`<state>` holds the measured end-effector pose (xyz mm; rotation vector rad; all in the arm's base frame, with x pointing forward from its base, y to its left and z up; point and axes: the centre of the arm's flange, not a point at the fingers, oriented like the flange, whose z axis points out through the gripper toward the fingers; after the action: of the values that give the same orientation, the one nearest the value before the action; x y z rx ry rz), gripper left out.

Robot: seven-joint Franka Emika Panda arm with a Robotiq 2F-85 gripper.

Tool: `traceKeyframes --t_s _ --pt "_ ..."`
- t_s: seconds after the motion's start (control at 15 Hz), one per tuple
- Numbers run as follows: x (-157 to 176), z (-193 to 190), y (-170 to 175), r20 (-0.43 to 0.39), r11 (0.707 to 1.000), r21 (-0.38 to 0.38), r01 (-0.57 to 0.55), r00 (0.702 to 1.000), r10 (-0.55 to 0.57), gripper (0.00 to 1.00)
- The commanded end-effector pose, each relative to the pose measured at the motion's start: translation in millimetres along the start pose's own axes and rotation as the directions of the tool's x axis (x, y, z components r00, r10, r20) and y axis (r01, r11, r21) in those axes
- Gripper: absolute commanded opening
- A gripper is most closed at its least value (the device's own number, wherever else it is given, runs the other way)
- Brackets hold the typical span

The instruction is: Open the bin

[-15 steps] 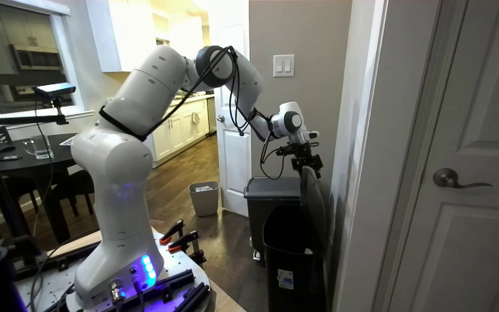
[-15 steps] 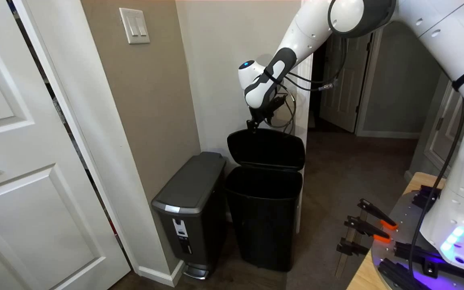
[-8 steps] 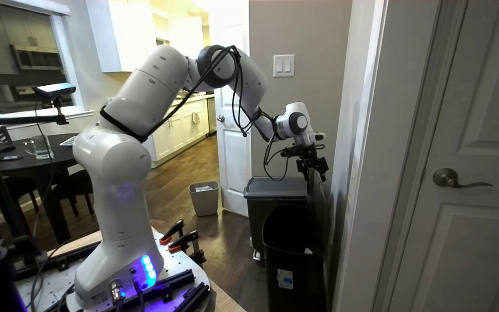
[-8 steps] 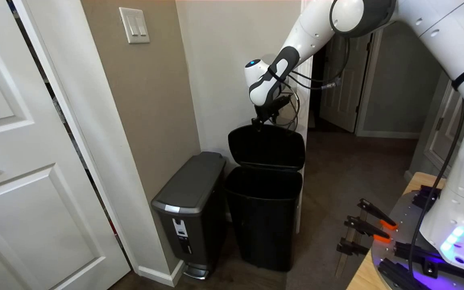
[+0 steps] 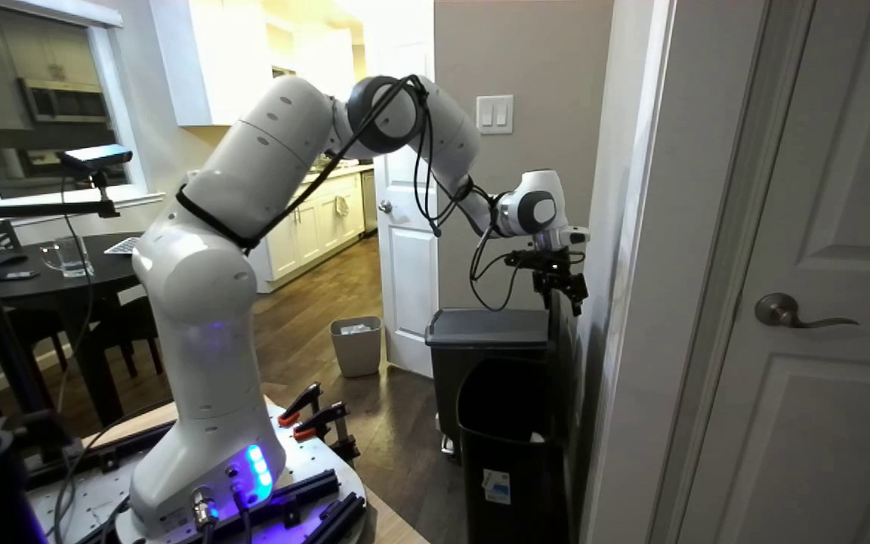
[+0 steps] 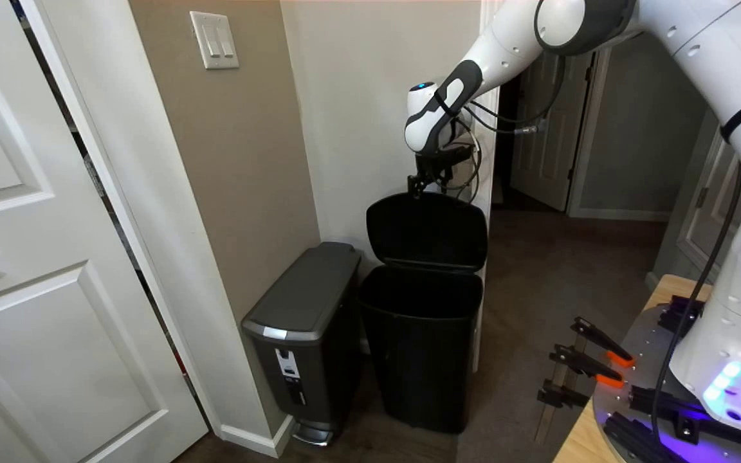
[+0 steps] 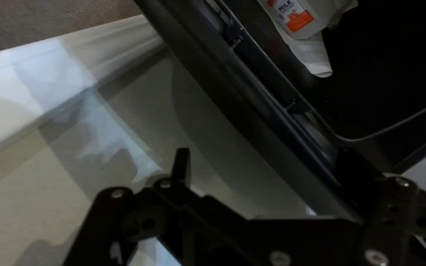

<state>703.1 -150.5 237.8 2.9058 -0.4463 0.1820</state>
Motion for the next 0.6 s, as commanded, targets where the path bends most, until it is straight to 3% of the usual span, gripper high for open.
traceKeyframes --t_s 0.0,0.53 --pt "9 -9 28 0.006 0.996 0.075 -0.039 0.999 0.039 1.00" --pt "16 -15 52 -0.007 0.990 0.089 -0.111 0.994 0.112 1.00"
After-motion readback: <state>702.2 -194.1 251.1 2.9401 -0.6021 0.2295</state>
